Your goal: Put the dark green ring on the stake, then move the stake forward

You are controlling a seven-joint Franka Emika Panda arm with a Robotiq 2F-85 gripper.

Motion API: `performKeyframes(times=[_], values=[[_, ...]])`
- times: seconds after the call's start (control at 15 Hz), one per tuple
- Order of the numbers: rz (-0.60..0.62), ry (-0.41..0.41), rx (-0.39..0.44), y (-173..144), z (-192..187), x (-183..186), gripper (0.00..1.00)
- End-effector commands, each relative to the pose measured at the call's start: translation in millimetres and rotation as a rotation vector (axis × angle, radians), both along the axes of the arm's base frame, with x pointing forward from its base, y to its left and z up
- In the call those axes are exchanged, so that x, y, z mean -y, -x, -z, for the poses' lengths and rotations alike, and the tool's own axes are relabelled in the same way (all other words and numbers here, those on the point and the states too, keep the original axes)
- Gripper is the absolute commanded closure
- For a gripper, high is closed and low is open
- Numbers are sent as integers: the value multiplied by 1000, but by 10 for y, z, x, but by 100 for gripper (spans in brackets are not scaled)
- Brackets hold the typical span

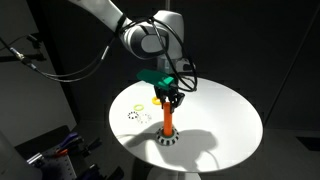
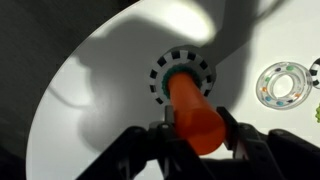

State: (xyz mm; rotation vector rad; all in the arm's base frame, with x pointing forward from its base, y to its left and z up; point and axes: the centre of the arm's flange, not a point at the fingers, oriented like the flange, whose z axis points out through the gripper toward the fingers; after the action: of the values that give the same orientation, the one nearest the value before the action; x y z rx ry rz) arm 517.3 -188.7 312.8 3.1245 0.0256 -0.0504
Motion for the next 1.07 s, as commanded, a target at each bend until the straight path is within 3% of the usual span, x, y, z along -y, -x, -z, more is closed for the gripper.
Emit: performKeyframes(times=[0.0,0.27,0.6,1.0], values=[[-12,3,11,205,-75,38,28],[1,-6,19,256,-215,49,0],[-5,-18,32,329,-568,8,0],[-49,-68,-48,502,-945,-162,0]])
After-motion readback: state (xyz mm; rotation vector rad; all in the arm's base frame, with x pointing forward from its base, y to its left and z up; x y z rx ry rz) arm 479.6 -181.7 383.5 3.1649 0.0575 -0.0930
